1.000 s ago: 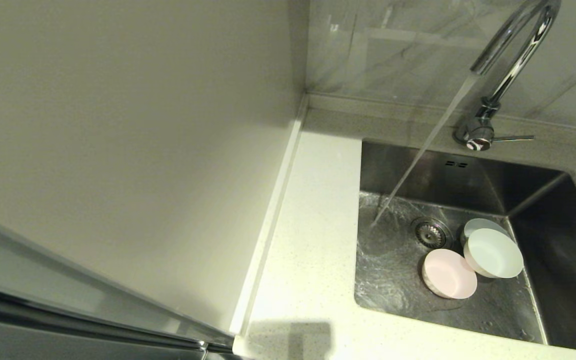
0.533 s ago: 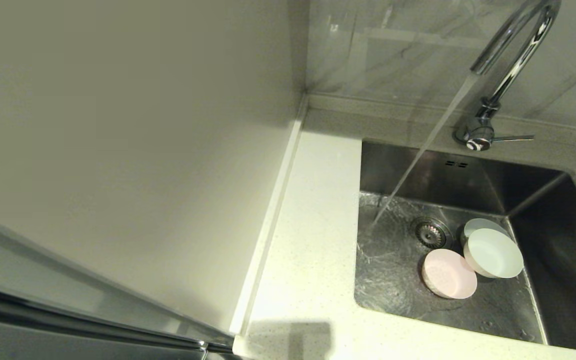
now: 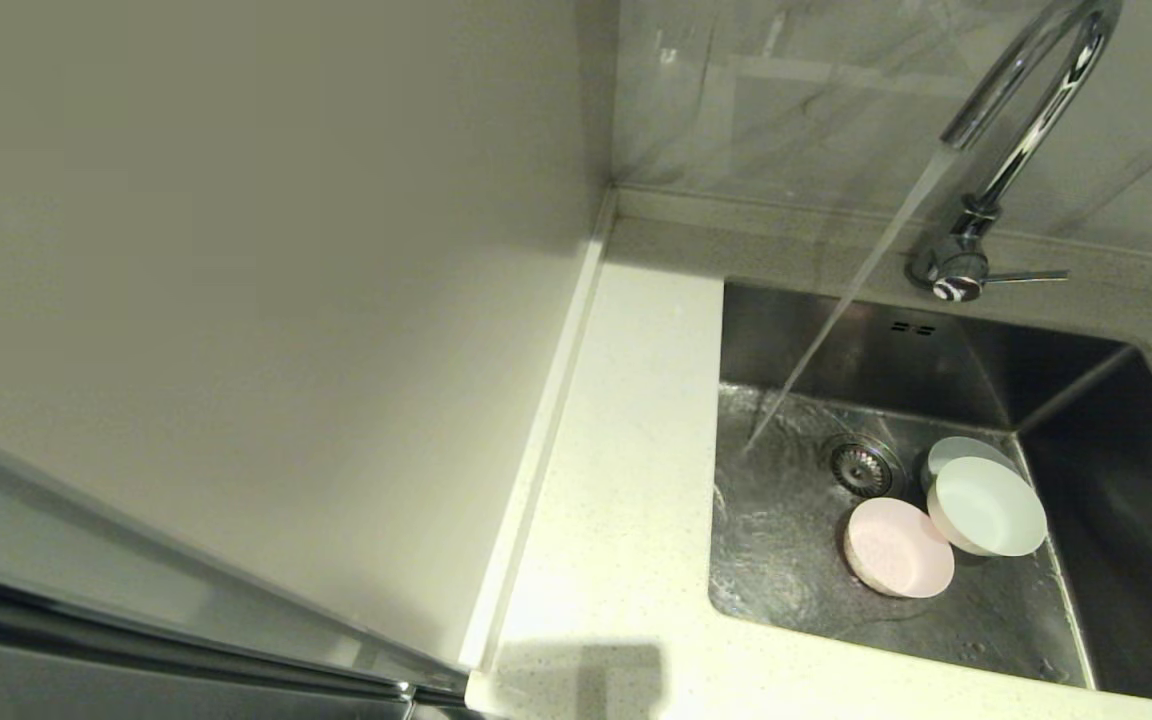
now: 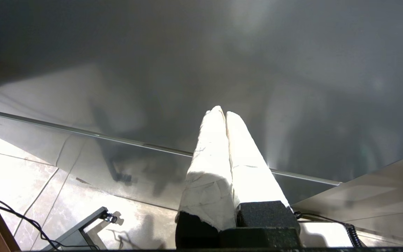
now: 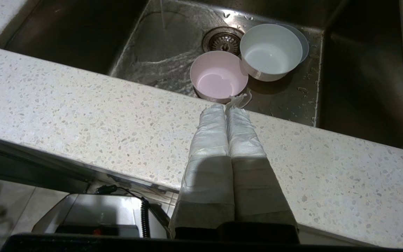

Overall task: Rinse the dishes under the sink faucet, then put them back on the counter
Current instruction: Wait for the water to rinse the bowl

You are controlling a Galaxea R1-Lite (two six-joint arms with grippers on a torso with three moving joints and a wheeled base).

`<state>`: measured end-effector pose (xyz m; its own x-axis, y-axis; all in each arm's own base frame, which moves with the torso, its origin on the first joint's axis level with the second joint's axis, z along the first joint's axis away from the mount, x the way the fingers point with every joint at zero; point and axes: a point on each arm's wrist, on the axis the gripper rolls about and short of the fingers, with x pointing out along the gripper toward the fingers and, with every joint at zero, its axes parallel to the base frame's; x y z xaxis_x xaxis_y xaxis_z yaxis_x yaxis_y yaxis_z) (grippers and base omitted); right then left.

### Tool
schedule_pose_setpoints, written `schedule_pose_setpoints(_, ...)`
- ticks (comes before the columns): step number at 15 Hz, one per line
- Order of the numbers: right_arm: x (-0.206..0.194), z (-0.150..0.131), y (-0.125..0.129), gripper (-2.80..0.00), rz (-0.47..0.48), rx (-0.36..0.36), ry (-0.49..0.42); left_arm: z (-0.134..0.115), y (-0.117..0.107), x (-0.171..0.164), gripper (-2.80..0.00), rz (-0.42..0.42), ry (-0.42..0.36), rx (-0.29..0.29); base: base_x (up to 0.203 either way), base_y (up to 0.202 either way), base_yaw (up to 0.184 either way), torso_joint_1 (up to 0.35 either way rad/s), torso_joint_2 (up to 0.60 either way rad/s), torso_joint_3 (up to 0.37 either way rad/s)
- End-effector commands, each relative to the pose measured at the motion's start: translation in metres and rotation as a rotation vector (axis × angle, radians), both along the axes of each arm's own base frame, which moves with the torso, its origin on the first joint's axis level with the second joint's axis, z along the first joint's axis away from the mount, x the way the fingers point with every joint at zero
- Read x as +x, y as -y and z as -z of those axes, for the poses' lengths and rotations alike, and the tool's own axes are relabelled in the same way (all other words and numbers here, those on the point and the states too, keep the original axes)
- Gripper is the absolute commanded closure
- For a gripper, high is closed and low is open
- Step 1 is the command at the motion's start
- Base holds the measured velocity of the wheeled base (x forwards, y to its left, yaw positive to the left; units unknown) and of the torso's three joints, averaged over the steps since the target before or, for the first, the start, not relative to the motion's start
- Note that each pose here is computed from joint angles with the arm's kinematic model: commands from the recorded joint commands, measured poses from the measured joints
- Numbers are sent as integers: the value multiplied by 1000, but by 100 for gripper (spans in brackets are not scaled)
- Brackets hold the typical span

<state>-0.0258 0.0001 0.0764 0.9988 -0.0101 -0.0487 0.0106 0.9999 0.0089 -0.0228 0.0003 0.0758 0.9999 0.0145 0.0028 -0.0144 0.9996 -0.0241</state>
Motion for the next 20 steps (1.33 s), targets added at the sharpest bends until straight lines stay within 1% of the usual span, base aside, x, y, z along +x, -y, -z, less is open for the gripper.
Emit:
schedule_pose_setpoints(1, 0, 0, 0, 0, 1, 0, -2, 0, 0, 0, 0, -1, 4, -1, 0, 0, 0, 0, 0, 0)
schedule_pose_setpoints(20, 0, 0, 0, 0, 1, 0, -2, 0, 0, 0, 0, -1, 3, 1, 0, 0, 0, 0, 0, 0)
